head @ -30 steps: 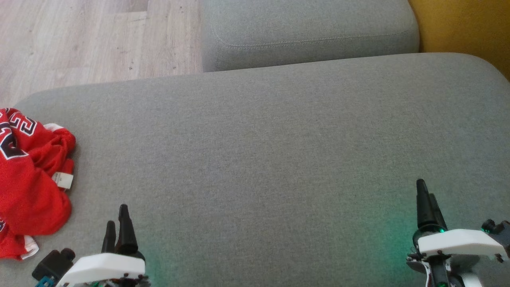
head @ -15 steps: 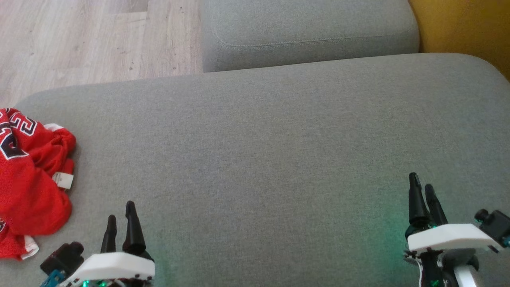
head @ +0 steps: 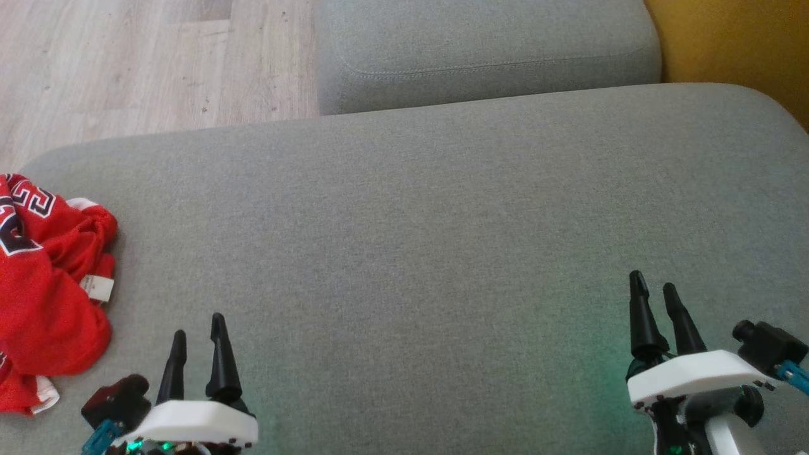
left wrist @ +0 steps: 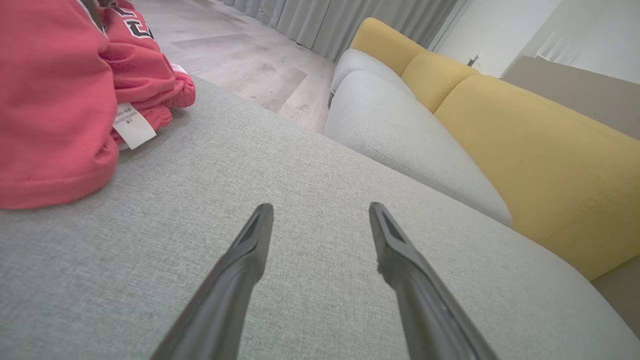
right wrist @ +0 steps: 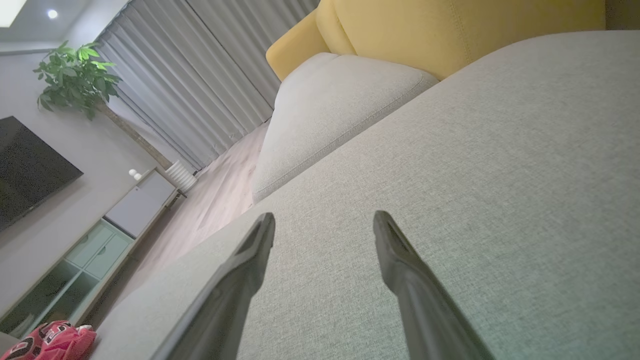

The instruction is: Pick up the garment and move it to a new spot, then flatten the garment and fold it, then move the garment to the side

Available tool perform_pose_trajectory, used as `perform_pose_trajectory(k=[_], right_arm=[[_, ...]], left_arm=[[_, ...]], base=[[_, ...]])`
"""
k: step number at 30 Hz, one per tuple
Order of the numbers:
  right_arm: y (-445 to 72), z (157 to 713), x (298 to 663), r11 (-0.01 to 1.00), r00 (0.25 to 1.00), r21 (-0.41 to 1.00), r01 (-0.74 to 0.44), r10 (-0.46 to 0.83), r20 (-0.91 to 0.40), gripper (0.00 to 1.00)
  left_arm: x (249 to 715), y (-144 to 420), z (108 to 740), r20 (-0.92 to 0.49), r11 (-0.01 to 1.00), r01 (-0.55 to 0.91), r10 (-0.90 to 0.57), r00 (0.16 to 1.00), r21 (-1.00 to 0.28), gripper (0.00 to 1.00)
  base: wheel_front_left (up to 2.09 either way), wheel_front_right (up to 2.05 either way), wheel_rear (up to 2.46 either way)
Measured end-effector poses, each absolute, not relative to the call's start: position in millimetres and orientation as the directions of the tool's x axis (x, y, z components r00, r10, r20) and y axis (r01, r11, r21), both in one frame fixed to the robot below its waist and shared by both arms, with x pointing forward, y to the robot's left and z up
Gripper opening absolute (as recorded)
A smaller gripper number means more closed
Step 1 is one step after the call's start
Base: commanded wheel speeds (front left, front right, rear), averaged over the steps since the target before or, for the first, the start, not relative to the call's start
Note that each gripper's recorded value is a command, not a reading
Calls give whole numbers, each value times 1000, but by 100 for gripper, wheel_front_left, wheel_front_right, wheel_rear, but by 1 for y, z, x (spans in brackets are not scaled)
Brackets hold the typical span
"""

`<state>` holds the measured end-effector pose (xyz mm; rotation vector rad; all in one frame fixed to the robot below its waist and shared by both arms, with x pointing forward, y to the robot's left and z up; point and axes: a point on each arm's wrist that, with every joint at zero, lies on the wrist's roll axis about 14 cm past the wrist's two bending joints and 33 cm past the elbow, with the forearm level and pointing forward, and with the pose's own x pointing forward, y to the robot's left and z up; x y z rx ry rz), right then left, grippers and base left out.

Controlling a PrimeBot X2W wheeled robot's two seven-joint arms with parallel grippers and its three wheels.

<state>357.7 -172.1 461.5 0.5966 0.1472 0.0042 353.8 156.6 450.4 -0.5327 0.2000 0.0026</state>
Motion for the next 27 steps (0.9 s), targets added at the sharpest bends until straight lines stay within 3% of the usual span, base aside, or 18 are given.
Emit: perform_pose_trajectory(k=[27], right_arm=[[-156,475,357,963,988,256,-86,115,-100,100]], left_arm=[[354,159,465,-101,978,21,-43,994,-209,100]], base=[[0,0,0]])
